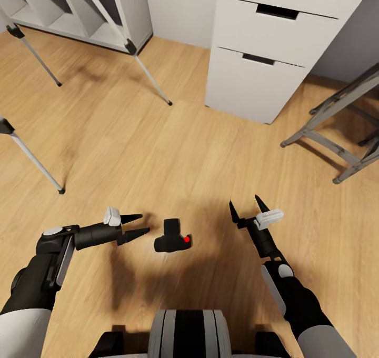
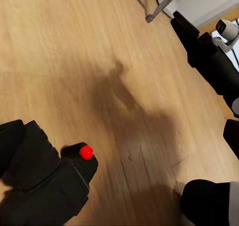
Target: Attach the digital camera to the camera tripod in the bedroom.
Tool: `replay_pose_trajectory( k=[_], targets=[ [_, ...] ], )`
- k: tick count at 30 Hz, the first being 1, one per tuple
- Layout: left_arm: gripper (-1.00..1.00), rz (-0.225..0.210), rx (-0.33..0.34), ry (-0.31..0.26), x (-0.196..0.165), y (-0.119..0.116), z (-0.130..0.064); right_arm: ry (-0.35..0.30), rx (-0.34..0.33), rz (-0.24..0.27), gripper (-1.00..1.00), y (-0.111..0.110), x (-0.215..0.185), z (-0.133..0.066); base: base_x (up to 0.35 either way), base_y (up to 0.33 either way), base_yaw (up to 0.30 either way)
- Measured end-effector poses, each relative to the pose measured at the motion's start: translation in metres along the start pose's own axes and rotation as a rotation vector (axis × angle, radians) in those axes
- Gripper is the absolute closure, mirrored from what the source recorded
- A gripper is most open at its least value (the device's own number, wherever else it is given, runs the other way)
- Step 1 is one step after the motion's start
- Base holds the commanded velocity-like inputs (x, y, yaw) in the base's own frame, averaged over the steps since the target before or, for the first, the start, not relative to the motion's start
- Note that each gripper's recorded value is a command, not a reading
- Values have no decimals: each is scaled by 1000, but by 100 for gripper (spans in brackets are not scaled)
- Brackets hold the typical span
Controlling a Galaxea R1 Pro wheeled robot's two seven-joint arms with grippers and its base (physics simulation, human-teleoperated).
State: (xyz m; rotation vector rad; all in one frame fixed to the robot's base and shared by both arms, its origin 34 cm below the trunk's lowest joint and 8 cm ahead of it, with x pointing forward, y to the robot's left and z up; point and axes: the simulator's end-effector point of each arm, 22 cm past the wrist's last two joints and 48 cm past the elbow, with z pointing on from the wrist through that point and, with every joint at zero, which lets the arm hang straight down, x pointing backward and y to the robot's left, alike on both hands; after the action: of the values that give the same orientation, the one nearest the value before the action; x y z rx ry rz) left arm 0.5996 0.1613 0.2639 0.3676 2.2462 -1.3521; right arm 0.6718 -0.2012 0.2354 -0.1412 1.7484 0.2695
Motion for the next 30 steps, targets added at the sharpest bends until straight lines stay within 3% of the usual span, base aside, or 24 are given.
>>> replay_pose_trajectory(
  k=[25,30],
  targets=[
    [-100,-90,12,48,51,23,20,96,4,26,-100,1,65,-17,0,0,0],
    [-100,-106,23,68,63,25,26,114,-12,36,-100,11,78,-20,0,0,0]
  ],
)
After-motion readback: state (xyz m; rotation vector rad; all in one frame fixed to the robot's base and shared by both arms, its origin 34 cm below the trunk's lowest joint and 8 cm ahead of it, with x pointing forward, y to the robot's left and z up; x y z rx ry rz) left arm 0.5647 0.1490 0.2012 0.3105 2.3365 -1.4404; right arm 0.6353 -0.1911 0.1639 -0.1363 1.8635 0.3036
